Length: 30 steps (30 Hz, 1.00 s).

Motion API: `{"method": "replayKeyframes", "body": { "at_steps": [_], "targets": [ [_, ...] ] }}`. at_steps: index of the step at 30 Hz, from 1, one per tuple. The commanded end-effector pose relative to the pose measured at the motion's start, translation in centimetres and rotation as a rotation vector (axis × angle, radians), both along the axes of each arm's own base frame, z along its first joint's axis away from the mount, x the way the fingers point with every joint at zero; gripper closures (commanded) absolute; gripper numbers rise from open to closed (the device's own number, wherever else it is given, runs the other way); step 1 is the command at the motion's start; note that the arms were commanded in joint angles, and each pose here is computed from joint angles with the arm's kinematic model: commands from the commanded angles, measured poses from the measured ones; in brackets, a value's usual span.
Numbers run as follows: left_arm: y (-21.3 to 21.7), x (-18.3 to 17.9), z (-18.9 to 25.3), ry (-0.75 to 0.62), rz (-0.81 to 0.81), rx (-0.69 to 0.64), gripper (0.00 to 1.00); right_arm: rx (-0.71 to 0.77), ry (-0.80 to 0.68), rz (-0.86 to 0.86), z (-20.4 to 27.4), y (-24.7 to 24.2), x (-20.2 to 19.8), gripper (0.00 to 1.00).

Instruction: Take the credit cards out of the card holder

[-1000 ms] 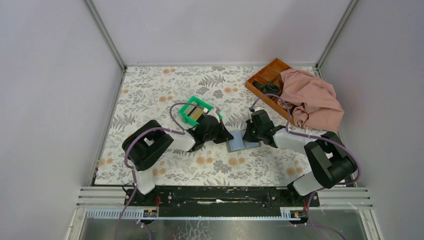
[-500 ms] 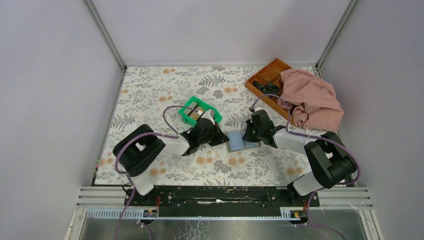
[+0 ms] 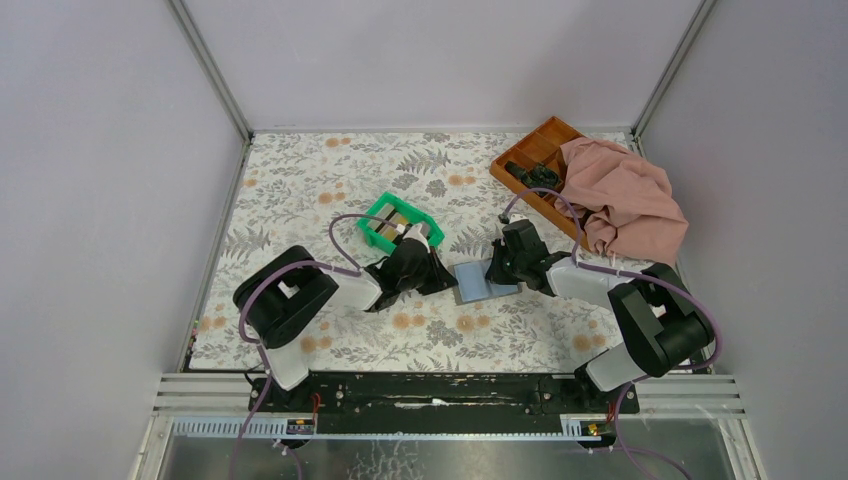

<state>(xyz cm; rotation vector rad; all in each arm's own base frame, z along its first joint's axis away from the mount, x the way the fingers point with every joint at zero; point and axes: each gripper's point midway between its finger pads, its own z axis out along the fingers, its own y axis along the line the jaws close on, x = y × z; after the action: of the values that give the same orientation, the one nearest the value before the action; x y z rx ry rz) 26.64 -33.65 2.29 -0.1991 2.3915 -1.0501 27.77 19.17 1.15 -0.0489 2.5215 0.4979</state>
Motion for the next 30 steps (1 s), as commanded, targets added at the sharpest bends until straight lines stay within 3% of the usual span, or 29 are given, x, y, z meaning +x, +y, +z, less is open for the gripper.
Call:
{"method": "replayKeyframes", "body": {
  "at_steps": [1,10,30],
  "targets": [
    [-1.1,0.6,2.5,-0.049,-0.005,-0.063,1.00,-0.030,0.100,0.026,-2.4,-0.5,-2.5,1.00],
    [-1.1,0.5,4.1,-0.066,-0.010,-0.083,1.00,-0.029,0.099,0.024,-2.4,-0.4,-2.4,1.00],
    [-2.2,0.5,2.5,-0.028,-0.034,-0.100,1.00,-0.036,0.106,0.024,-2.7,-0.5,-2.5,1.00]
  ]
}}
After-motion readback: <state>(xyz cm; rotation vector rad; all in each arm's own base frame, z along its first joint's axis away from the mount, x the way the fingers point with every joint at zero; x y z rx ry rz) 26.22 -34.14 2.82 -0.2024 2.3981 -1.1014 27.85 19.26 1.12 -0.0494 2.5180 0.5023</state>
